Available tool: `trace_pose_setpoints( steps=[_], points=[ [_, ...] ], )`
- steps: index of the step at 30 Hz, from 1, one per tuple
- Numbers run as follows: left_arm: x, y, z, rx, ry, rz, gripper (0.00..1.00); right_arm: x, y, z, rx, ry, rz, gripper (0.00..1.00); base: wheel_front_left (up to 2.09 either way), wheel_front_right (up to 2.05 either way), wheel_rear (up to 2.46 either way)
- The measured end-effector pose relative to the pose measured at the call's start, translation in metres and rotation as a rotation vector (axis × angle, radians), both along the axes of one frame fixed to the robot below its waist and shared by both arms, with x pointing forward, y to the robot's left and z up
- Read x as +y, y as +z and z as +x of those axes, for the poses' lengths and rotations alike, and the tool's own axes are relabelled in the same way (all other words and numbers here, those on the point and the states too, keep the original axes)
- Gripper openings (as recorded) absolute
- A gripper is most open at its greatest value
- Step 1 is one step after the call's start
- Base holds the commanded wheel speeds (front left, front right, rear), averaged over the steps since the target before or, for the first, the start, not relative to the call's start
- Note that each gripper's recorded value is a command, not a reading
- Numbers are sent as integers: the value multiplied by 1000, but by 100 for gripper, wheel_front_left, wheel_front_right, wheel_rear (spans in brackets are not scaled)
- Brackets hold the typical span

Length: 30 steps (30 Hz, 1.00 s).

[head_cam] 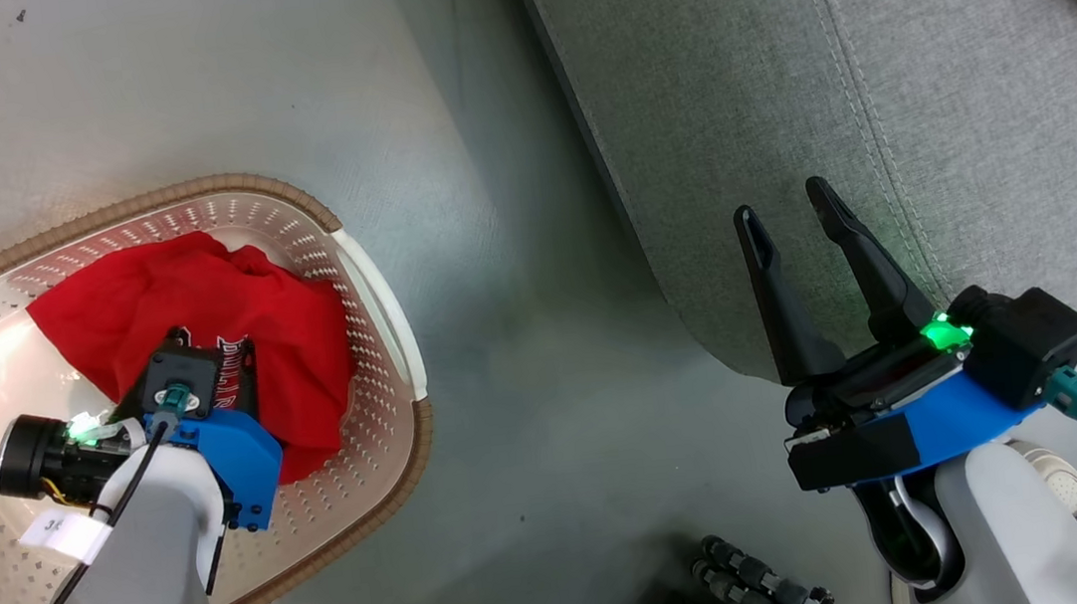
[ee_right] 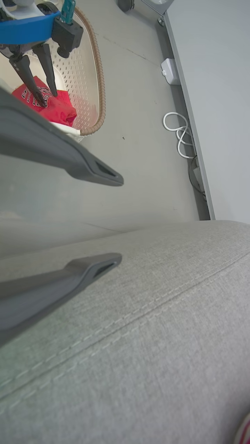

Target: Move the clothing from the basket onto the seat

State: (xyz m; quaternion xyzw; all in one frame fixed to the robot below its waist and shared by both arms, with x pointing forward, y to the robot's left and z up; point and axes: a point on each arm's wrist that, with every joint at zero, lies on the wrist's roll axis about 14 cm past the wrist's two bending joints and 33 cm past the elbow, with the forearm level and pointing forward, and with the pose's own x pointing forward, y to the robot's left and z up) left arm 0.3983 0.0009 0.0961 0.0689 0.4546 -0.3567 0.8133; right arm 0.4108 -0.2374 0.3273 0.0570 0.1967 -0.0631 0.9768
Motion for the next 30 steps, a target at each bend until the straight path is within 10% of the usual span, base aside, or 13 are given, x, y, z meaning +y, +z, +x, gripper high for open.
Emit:
trace_pose_setpoints(
  steps=[13, 14, 16, 30],
  points=[
    [1, -12, -9, 69, -20, 51, 100, 4, -8, -3, 19, 2, 14, 100, 0, 0, 0],
    [1, -12, -9, 70, -21, 52, 89, 4, -8, -3, 19, 1, 16, 100, 0, 0, 0],
    [1, -13, -11, 84, -21, 60, 0, 5, -9, -3, 20, 2, 17, 100, 0, 0, 0],
    [-1, -12, -12, 103, -8, 50, 0, 7, -6, -1, 11, 5, 27, 100, 0, 0, 0]
  ],
)
